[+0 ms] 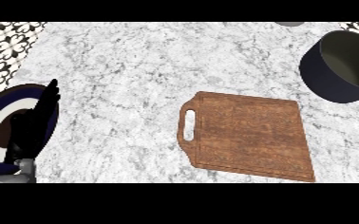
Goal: Pick the tomato from the cutting board and place it in the pot
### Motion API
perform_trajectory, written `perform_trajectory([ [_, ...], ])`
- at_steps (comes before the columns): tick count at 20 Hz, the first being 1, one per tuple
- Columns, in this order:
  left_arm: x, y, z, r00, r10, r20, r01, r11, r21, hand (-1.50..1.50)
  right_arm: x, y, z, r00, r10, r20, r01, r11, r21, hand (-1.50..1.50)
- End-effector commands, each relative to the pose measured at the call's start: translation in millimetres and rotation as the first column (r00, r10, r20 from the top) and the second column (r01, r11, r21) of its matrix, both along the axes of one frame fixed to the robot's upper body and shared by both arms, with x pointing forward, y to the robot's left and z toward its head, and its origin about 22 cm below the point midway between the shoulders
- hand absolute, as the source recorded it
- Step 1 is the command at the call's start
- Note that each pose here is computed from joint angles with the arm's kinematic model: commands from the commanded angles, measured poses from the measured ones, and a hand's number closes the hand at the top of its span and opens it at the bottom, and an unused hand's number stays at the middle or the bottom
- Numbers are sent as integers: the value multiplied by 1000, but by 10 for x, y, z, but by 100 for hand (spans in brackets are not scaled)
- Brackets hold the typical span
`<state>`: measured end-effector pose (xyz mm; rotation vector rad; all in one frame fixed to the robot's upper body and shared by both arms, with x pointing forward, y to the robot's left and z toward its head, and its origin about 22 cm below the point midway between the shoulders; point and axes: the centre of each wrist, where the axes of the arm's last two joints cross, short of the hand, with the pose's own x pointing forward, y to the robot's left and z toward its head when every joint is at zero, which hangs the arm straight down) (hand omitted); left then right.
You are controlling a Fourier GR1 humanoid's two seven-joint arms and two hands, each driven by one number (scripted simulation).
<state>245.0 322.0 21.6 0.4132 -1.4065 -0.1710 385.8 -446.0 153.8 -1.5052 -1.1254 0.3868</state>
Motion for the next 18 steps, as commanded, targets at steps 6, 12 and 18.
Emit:
perform_trajectory([
  [6, 8, -22, -56, 1000, -19, 0, 19, 1000, 4, 0, -63, -228, -252, 999, 20, 30, -27, 971, 237, -150],
  [12, 112, -88, 34, 1000, -19, 12, 19, 1000, 12, 0, -62, -262, -230, 993, 75, 87, -95, 959, 266, -150],
  [18, -39, 74, 28, 1000, -16, -2, 16, 1000, -2, 0, 24, -193, -48, 887, 38, 461, -200, 930, 308, -150],
])
